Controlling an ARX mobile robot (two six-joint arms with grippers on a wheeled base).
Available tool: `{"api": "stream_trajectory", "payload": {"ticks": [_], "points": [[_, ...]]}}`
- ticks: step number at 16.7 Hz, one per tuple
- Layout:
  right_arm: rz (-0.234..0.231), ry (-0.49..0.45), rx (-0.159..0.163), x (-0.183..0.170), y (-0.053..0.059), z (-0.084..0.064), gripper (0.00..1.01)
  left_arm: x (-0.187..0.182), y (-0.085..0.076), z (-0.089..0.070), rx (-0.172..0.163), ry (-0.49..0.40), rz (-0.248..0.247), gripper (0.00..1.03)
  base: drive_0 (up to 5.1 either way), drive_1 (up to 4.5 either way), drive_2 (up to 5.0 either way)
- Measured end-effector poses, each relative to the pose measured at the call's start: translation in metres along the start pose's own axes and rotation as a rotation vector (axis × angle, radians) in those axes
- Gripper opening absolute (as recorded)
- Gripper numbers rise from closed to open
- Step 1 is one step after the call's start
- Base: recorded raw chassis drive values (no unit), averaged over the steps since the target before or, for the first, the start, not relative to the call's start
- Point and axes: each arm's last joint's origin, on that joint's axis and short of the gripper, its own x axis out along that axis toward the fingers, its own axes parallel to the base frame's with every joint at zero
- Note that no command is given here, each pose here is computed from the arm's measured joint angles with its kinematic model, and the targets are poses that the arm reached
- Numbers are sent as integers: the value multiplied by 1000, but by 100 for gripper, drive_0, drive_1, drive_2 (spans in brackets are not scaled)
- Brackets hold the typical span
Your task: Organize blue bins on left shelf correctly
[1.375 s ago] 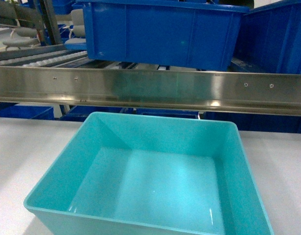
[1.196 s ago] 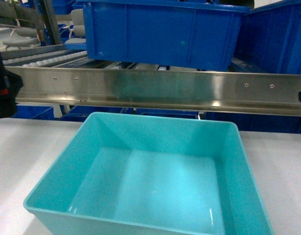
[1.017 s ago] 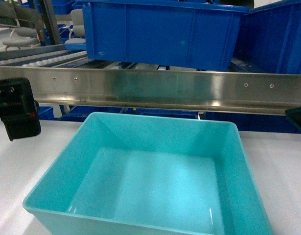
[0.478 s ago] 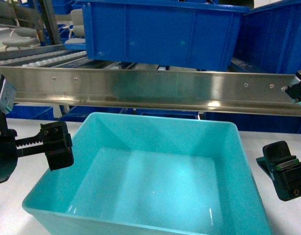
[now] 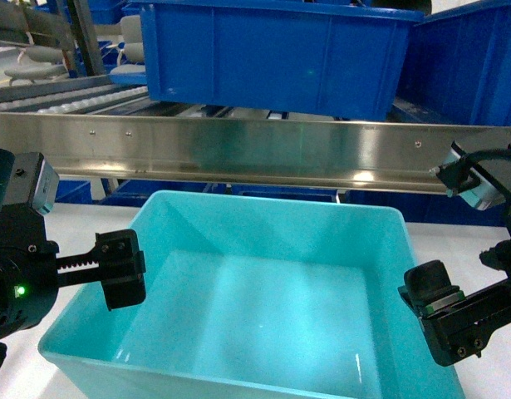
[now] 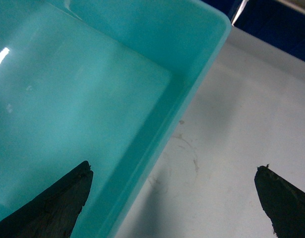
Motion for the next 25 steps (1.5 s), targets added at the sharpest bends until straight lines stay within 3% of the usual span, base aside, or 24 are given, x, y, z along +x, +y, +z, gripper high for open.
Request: {"api": "stream_trajectory", "payload": {"ticks": [9,15,20,23,24,25], "points": [[-29,44,18,23,0,-16,98,5,-17,0,31,14,-31,98,0,0,0],[-54,19,31,28,-3,-21,96,11,-18,-14,56,61,26,98,0,0,0],[-57,21,30,28,-3,-21,47,11,-18,-14,56,61,26,50,0,0,0],[-44,19,30,28,-3,-21,18,10,-22,-14,59,66,-6,21,0,0,0],[-47,14,42,28,-2,-21,10,10,-23,-15,61,68,-20,13,0,0,0],[-52,6,84,28,-3,-20,3,9,-25,-15,51,72,-33,2,0,0,0]]}}
